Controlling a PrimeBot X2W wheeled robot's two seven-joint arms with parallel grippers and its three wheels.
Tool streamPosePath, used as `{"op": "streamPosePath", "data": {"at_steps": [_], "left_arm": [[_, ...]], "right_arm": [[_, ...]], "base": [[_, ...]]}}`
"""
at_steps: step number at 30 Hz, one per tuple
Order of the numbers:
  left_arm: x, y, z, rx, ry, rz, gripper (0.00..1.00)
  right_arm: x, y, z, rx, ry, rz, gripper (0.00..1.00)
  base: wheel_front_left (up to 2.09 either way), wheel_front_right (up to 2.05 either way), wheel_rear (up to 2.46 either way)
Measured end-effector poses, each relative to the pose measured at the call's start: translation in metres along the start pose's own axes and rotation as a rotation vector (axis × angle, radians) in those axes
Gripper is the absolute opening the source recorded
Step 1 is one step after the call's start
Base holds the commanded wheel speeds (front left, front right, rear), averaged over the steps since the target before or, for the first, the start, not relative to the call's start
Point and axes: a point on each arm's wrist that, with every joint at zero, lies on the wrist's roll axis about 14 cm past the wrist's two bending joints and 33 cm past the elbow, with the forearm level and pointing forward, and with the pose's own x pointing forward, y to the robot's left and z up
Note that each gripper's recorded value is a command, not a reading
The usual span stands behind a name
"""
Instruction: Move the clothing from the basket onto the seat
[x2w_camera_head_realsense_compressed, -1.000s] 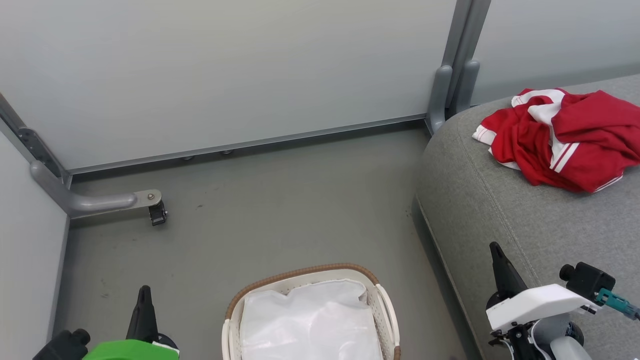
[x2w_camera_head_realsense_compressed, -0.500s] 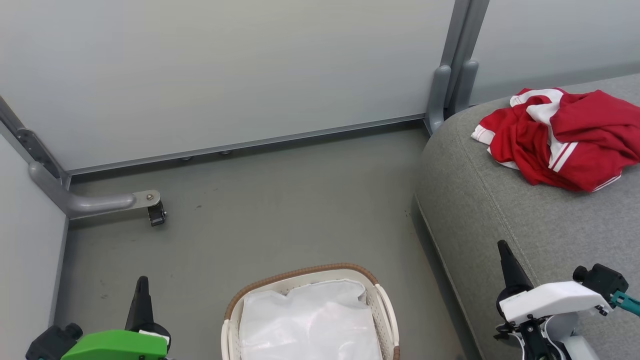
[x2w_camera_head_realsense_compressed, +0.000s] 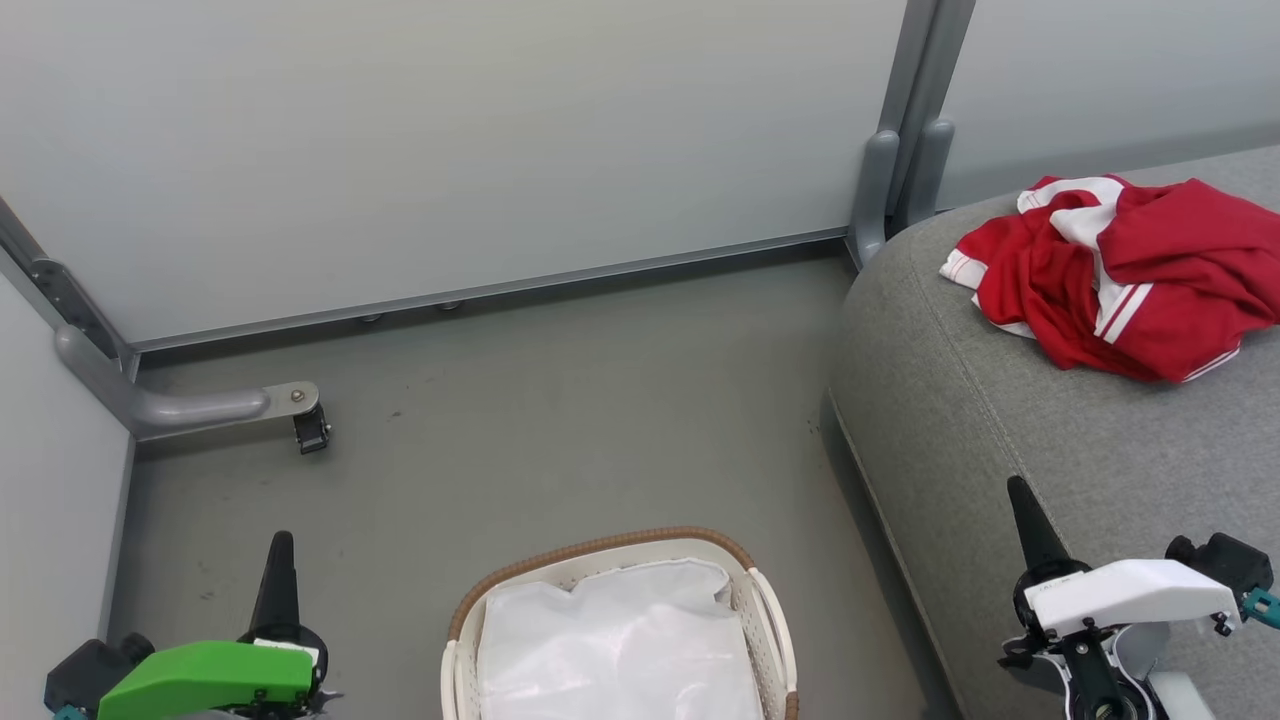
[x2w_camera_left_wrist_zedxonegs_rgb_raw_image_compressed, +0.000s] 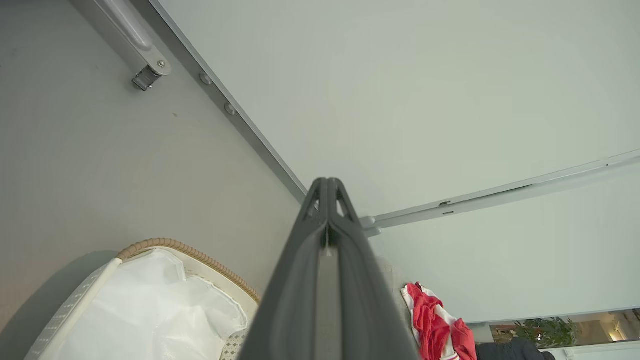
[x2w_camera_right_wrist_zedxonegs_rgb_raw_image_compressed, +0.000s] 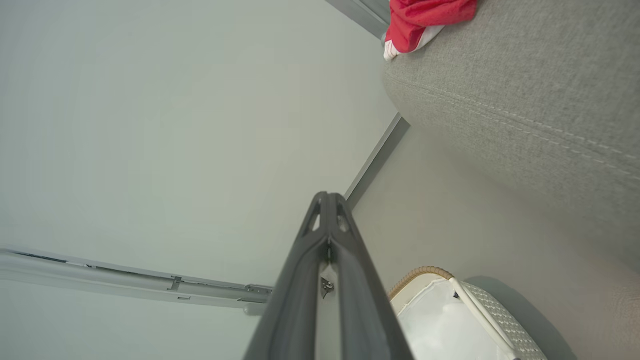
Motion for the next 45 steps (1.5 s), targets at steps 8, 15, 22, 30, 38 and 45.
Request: {"op": "streamPosePath", "data": {"at_steps": [8, 15, 22, 30, 38, 45], "left_arm": [[0.003, -0.005, 0.001, -0.069, 0.007, -0.014, 0.0], [0.006, -0.009, 0.003, -0.128, 0.007, -0.028, 0.0], [0.009, -0.013, 0.005, -0.183, 0.009, -0.043, 0.0], [0.012, -0.018, 0.007, -0.239, 0.012, -0.059, 0.0], [0.015, -0.024, 0.008, -0.291, 0.017, -0.078, 0.0], [0.017, -0.028, 0.009, -0.337, 0.022, -0.092, 0.0]], "right_arm": [[0.0, 0.0, 0.005, 0.078, -0.008, 0.0, 0.0], [0.0, 0.0, 0.009, 0.14, -0.013, 0.001, 0.0], [0.0, 0.001, 0.012, 0.199, -0.02, 0.005, 0.0], [0.0, 0.001, 0.017, 0.261, -0.027, 0.011, 0.0], [0.0, 0.002, 0.02, 0.321, -0.03, 0.018, 0.0], [-0.001, 0.003, 0.024, 0.368, -0.036, 0.026, 0.0]], "base": [[0.0, 0.0, 0.0], [0.0, 0.0, 0.0], [0.0, 0.0, 0.0], [0.0, 0.0, 0.0], [0.0, 0.0, 0.0], [0.0, 0.0, 0.0]]}}
